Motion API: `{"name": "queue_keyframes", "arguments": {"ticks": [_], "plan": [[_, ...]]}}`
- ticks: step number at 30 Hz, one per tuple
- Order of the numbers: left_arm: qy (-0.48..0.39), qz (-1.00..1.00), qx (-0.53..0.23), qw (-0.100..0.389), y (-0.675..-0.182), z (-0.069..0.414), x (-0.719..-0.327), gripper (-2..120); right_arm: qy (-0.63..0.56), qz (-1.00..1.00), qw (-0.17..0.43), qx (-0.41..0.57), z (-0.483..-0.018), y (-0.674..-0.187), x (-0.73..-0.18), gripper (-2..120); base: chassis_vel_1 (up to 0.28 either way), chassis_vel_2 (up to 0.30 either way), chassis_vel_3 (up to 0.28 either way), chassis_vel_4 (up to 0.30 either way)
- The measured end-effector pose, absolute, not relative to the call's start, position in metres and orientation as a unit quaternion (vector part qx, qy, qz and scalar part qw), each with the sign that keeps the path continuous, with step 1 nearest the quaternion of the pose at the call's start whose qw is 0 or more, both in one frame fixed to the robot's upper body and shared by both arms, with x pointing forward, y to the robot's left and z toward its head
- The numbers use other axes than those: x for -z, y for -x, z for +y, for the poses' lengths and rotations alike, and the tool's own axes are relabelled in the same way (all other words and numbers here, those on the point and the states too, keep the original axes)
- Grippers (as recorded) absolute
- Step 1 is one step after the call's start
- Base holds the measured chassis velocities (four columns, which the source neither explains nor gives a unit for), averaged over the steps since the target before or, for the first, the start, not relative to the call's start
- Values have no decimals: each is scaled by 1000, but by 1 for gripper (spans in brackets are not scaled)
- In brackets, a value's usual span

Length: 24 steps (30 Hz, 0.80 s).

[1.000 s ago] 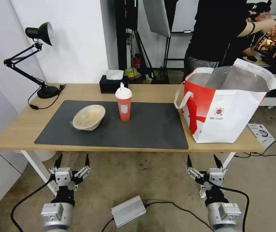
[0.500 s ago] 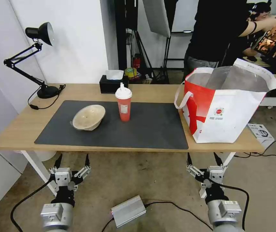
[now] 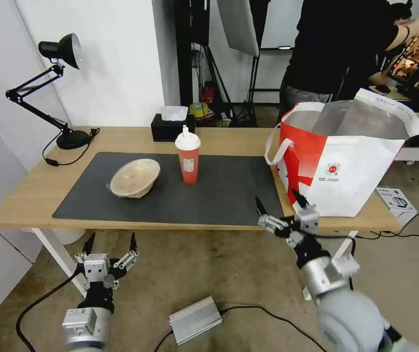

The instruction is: Pick up the trash from the table and place it into the takeout bag.

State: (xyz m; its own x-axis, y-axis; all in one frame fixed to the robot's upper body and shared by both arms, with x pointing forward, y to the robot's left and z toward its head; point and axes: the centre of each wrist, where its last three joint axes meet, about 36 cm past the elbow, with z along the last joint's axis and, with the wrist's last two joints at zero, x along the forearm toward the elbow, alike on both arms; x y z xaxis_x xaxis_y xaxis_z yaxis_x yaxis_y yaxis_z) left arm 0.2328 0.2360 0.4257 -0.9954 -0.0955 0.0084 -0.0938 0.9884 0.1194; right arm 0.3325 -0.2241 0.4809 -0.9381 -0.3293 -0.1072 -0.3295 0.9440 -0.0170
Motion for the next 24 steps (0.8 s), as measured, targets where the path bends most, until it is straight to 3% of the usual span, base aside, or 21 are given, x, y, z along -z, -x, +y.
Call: {"name": "queue_keyframes", "arguments": {"ticks": [24], "plan": [[-64,-996,67,9,-233,241,-424,100,290,956,-37,3,-175,-455,-511,100,0,0,0,0]]}}
